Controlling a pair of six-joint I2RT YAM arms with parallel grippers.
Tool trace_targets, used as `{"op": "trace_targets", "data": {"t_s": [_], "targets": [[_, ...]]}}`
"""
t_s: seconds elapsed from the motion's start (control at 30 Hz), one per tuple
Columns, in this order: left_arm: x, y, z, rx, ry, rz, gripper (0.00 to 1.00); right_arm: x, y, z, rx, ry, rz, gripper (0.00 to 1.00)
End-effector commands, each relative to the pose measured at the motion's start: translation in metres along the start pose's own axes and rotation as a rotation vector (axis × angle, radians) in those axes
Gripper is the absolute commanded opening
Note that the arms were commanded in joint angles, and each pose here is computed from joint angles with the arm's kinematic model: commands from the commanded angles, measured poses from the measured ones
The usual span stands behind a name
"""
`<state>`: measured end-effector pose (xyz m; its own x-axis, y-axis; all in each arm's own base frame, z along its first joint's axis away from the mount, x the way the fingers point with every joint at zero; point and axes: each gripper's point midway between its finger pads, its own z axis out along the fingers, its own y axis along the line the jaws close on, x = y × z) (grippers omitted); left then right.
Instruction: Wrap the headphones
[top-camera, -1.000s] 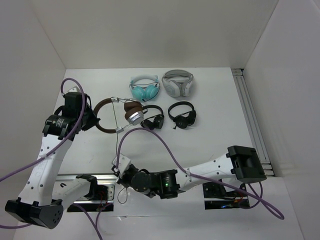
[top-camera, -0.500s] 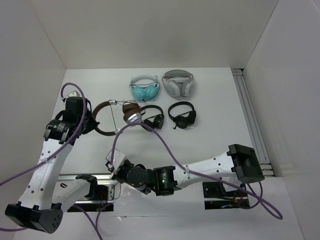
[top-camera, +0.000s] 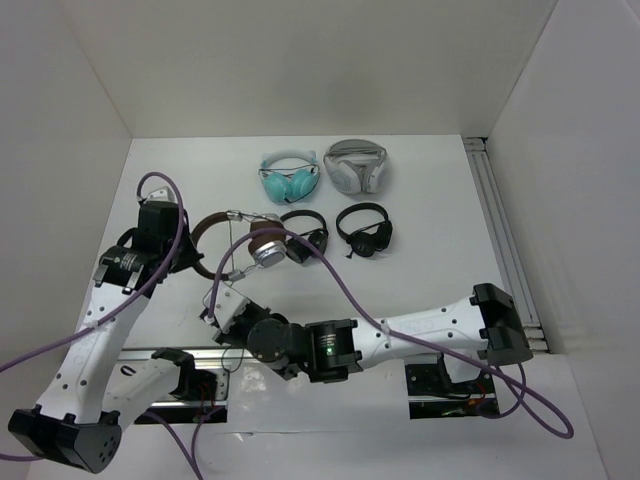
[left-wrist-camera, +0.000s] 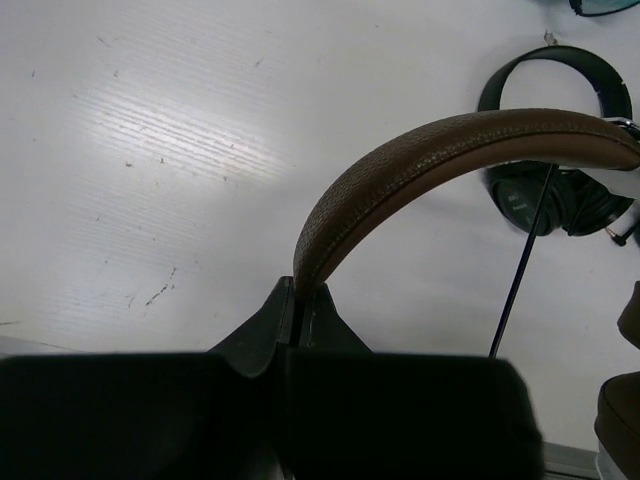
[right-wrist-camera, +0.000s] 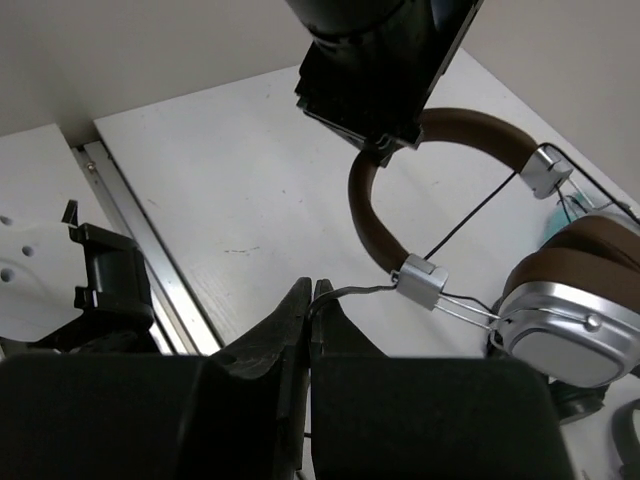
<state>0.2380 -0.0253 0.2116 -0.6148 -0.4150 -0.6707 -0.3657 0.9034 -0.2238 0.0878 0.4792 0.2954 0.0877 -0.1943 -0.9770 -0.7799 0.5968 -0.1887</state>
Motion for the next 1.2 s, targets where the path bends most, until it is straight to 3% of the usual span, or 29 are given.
{"op": "trace_targets", "data": {"t_s": [0.0,0.33,0.5,0.93,1.03,1.17], "targets": [[-0.018,-0.013,0.006,0.031,-0.082,0.012,0.0,-0.063,-0.009,-0.01,-0.005,-0.11,0.049,0.0],[0.003,-0.017,0.017,0.032,-0.024,0.131,0.0,-0.046,-0.049,-0.004,0.159,0.04,-0.202,0.0],[0.012,-0.02,0.02,0.046,-0.005,0.158,0.0,-0.042,-0.029,-0.008,-0.03,0.12,-0.287,0.0],[0.017,-0.026,0.02,0.051,0.008,0.203,0.0,-0.005,-0.033,-0.015,-0.053,0.339,-0.447,0.0],[0.013,-0.027,0.02,0.038,0.006,0.205,0.0,-0.002,-0.044,-0.019,0.0,0.357,-0.449,0.0],[0.013,-0.029,0.018,0.049,0.013,0.205,0.0,0.0,-0.083,-0.024,0.264,0.315,-0.461,0.0]]}}
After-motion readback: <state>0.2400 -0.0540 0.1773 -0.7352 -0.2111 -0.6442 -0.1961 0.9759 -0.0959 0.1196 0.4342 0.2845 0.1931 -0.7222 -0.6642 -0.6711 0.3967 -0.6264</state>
